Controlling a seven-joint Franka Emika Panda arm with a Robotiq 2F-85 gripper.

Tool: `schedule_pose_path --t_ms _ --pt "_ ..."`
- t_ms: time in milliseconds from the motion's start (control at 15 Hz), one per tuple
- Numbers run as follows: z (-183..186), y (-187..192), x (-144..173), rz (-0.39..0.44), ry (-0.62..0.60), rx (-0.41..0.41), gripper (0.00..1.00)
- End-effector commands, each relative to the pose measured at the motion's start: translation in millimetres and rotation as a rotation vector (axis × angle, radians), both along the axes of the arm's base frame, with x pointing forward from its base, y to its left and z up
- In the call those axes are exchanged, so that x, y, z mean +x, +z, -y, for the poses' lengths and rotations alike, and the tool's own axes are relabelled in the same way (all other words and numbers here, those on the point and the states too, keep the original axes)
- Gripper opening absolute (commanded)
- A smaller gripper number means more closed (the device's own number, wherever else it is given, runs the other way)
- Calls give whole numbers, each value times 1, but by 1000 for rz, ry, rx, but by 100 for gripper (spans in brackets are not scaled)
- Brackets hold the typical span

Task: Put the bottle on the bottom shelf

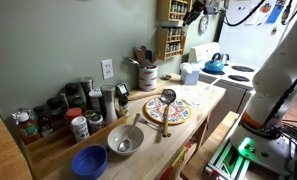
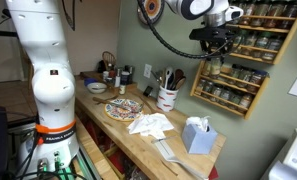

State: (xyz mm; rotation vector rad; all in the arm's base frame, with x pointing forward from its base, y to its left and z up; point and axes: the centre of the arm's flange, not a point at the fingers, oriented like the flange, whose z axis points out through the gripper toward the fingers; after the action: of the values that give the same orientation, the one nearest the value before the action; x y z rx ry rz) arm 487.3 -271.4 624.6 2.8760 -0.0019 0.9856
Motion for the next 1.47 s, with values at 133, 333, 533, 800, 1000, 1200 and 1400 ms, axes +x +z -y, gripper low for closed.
schedule_pose_path --t_ms 133,333,533,800,1000,1200,1400 --pt "24 2 16 123 60 65 30" --pt "32 -3 23 170 54 95 30" --pt "41 -8 30 204 34 106 30" --pt "48 -15 40 224 31 132 30" --pt "51 -18 48 234 26 143 30" --pt "52 -21 54 235 27 154 30" --pt "51 -25 62 226 26 154 30"
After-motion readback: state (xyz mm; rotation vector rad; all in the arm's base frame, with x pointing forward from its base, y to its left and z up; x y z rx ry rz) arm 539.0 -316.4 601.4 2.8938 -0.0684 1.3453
